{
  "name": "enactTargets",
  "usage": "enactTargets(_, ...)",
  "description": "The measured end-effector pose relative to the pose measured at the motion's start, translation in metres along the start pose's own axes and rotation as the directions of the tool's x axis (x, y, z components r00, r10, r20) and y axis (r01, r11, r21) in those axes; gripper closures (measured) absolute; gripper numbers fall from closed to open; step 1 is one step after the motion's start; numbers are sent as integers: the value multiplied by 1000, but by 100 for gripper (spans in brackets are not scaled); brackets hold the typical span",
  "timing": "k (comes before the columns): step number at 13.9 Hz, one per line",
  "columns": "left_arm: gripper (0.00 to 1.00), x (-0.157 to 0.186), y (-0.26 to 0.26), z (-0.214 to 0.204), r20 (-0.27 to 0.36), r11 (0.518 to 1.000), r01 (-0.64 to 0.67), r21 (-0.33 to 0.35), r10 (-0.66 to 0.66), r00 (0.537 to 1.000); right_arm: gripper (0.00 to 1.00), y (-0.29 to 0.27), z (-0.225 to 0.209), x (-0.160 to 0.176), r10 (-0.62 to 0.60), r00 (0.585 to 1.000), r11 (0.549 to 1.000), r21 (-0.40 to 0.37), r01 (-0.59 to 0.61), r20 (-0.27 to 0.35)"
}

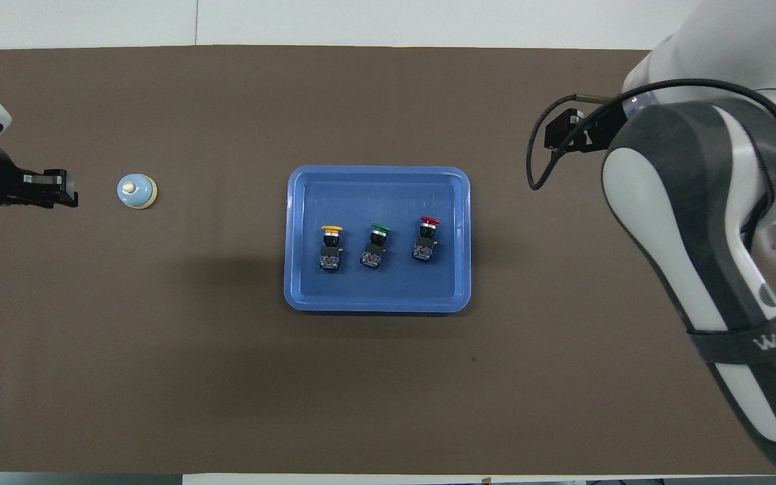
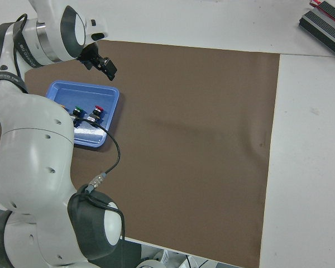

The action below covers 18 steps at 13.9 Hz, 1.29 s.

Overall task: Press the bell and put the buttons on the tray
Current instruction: 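Press the bell with the left gripper while the right gripper withdraws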

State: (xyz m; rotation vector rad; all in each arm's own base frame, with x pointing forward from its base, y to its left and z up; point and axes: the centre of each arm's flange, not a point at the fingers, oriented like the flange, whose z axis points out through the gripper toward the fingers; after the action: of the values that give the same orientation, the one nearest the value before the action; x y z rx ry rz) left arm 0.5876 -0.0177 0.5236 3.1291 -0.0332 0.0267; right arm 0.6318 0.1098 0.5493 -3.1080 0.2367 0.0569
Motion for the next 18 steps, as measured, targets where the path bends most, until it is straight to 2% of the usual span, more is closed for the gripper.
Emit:
enactTargets(2, 95, 27, -2, 40, 11, 1000, 3, 2, -3, 1000, 0, 38, -15, -1, -59, 998, 998, -1, 59, 19)
enactTargets(3, 99, 40, -3, 55, 6, 1000, 6, 3, -6, 1000, 0, 54, -23, -4, -86, 996, 996, -1, 86, 29)
enactTargets(8, 99, 75, -22, 111, -32, 999, 34, 8, -33, 999, 0, 121, -71, -35, -142, 988, 990, 11, 141, 63)
enactTargets(14, 99, 75, -26, 141, -24, 999, 39, 8, -39, 999, 0, 155, -124, -95, -116, 988, 993, 11, 116, 100)
enactTargets(18, 99, 69, -26, 156, -8, 999, 40, 9, -40, 999, 0, 151, -123, -107, -123, 986, 992, -20, 126, 113)
